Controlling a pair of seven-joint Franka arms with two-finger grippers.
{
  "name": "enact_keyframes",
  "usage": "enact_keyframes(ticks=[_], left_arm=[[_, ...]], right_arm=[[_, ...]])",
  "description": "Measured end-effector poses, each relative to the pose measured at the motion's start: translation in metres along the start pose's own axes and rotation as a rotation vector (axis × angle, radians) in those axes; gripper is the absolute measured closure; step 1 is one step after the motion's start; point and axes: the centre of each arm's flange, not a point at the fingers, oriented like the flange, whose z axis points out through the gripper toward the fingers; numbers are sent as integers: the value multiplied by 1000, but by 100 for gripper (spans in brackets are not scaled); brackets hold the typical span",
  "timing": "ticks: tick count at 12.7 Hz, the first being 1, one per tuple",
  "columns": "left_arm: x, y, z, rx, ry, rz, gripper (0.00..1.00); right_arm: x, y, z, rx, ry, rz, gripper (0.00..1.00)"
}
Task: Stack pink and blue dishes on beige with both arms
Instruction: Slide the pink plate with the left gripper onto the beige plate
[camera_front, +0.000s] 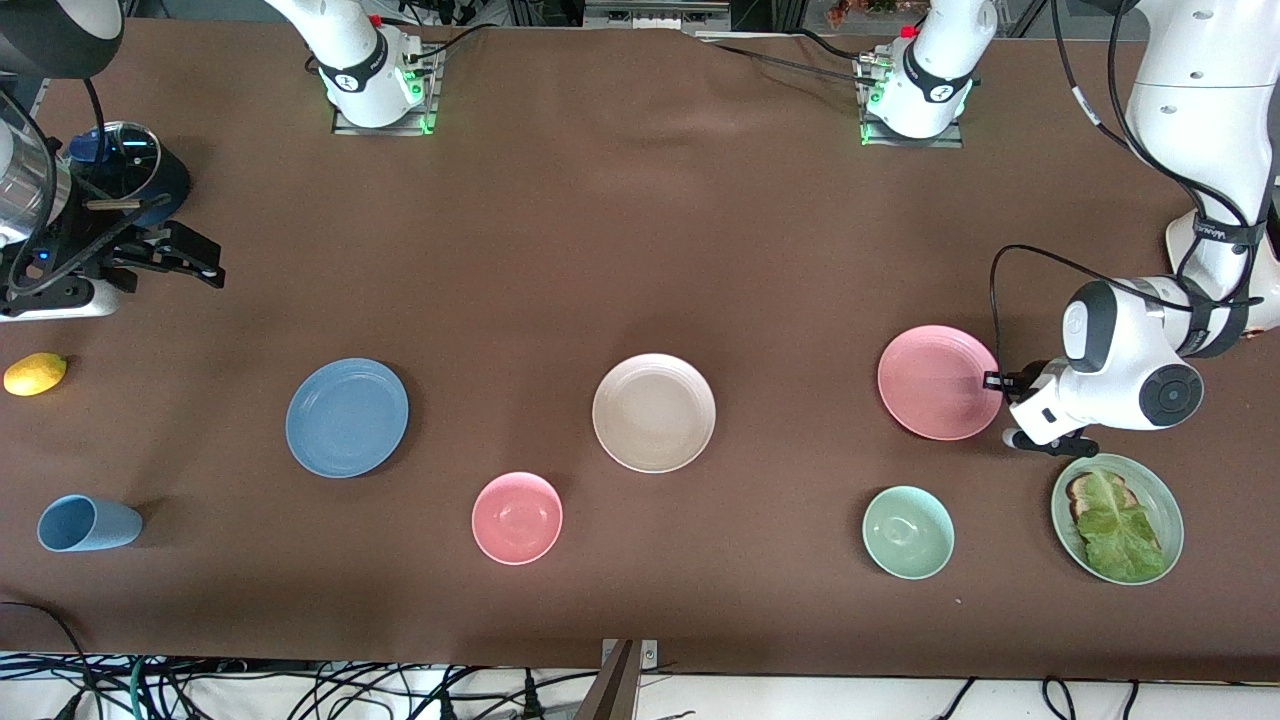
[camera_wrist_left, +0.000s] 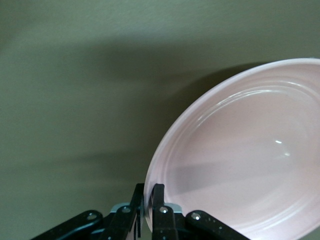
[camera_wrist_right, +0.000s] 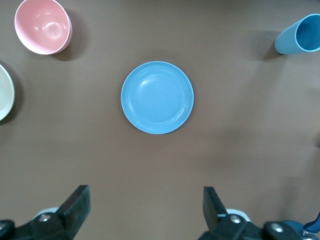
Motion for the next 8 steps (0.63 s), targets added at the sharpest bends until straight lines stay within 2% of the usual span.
enact_keyframes(ticks=[2,4,8], left_arm=[[-1,24,-27,-5,-33,3,94],[-2,56,-53,-17,-39,0,94],[-12,111,-115,-110,-50,-73,94]], right_arm=[[0,0,0,0,-1,0,0],[0,0,0,0,-2,0,0],[0,0,0,0,-2,0,0]])
